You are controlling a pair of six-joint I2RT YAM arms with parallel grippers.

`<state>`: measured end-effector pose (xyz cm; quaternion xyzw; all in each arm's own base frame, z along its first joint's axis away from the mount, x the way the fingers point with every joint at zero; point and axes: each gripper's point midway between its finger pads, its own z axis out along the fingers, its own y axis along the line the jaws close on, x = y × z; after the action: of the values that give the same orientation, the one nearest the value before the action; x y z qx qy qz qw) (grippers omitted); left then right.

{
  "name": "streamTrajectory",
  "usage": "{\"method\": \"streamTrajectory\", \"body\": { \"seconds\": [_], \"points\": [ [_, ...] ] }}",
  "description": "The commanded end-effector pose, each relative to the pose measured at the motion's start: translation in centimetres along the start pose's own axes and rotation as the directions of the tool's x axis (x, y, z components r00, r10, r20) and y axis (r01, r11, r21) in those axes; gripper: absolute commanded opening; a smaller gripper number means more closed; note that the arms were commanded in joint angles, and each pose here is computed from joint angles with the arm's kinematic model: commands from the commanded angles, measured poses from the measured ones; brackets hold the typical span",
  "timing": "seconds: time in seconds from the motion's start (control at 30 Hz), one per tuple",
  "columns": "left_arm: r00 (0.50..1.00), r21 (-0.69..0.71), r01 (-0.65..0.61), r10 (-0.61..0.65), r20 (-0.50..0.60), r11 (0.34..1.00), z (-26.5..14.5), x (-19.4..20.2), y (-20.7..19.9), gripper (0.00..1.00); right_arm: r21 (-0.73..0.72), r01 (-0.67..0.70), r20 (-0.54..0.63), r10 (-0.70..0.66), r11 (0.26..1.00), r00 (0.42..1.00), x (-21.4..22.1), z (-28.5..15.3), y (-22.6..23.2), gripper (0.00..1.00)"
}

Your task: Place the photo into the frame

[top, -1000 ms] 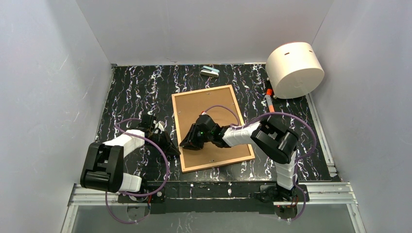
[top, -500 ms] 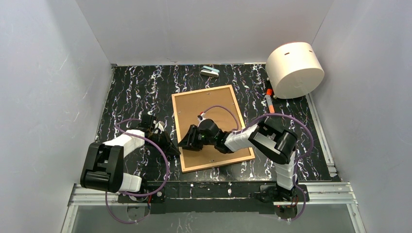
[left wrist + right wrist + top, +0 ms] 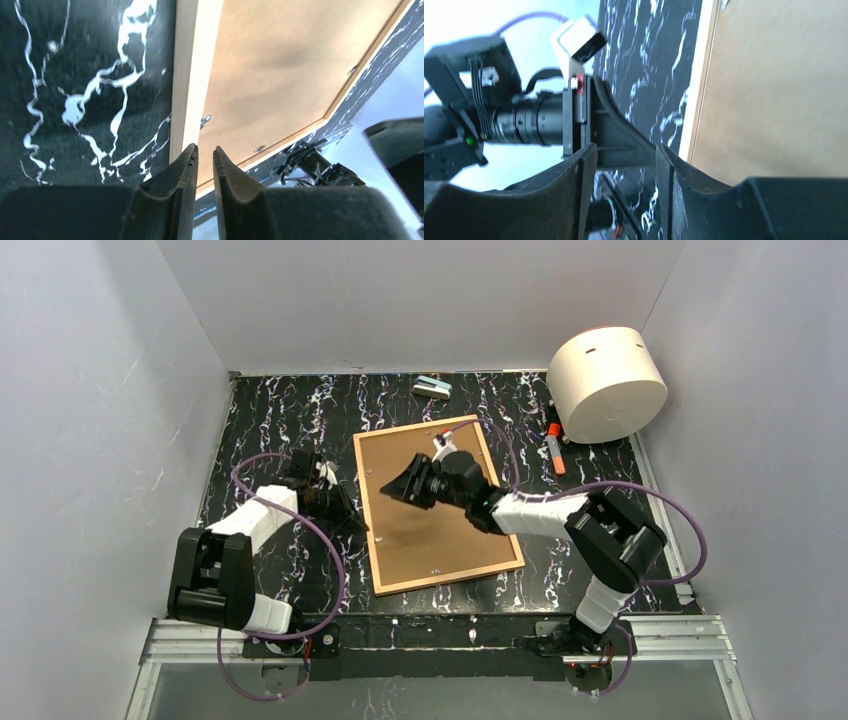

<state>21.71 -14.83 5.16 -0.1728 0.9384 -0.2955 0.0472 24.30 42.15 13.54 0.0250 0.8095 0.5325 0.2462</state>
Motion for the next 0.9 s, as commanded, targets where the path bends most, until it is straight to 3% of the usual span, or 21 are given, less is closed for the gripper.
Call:
{"method": "streamTrajectory", "body": {
  "seconds": [0.0,0.2,0.5,0.63,0.87],
  "points": [
    [0.995,-0.046,-0.079,0.081,0.054,0.996,-0.8,-2.7,-0.9,0.21,0.075,0.012,0.041,-0.015,0.997,0.999,-4.6,0.5,-1.1,0.55],
    [0.987,-0.100,-0.088,0.100,0.127,0.991,-0.1,-6.1,-0.9,0.34,0.134,-0.013,0.018,0.010,0.991,1.000,-7.7,3.3,-3.0,0.55],
    [0.988,-0.110,-0.060,0.075,0.139,0.992,2.8,-9.1,-0.7,0.37,0.136,-0.051,-0.081,0.062,0.989,0.995,-8.1,8.9,-5.3,0.50],
    [0.986,-0.095,-0.062,0.076,0.147,0.994,3.6,-9.5,-0.8,0.34,0.151,-0.088,-0.085,0.101,0.985,0.991,-7.9,10.4,-6.6,0.45],
    [0.988,-0.120,-0.074,0.089,0.128,0.990,3.8,-9.4,-0.1,0.18,0.179,-0.145,-0.088,0.163,0.973,0.983,-7.3,13.0,-8.4,0.41]
  ]
}}
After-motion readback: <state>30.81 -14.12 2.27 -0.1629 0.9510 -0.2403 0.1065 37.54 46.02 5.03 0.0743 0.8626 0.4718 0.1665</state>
